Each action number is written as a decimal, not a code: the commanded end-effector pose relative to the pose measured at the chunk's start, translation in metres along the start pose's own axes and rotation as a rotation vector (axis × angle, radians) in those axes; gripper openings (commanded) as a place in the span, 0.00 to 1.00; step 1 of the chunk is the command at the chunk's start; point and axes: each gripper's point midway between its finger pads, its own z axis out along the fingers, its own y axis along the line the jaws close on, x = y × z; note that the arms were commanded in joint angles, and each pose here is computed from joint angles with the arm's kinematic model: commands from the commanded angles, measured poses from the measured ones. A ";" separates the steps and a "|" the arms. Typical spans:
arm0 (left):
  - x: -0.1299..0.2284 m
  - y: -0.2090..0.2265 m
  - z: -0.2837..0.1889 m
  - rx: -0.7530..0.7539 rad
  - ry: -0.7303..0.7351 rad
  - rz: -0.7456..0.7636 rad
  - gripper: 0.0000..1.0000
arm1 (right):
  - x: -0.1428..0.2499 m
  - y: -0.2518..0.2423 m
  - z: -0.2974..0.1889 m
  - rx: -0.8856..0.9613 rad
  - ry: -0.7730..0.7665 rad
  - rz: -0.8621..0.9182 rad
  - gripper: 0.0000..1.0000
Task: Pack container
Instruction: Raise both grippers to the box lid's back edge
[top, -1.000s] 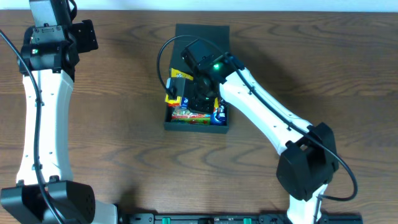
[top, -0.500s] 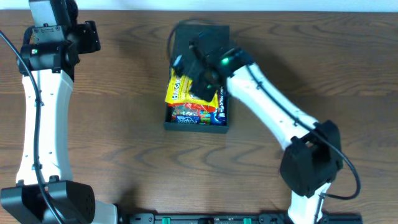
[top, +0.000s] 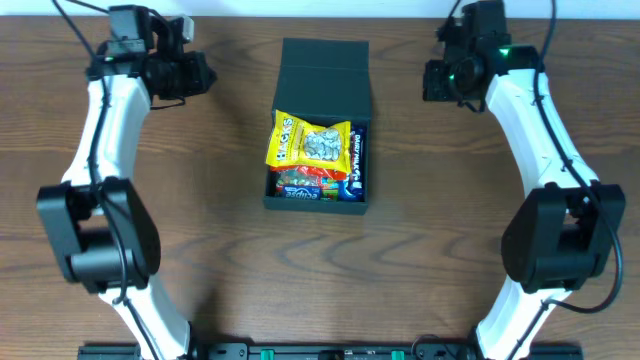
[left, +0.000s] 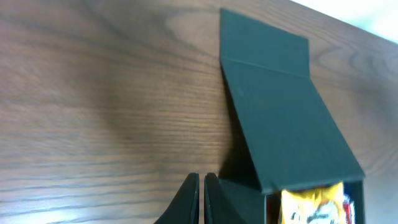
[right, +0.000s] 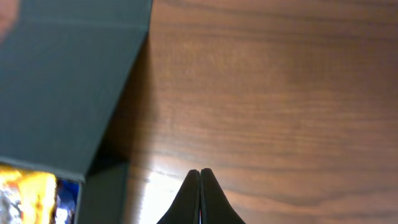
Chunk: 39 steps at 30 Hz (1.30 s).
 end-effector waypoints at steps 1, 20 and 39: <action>0.012 0.002 0.032 0.015 0.048 -0.198 0.06 | 0.017 0.018 0.025 -0.138 0.064 0.096 0.02; 0.017 -0.014 0.122 0.071 0.236 -0.308 0.06 | 0.030 0.057 0.119 -0.399 0.240 0.244 0.02; 0.051 -0.046 0.139 0.114 0.346 -0.301 0.05 | 0.037 0.108 0.120 -0.675 0.252 0.136 0.02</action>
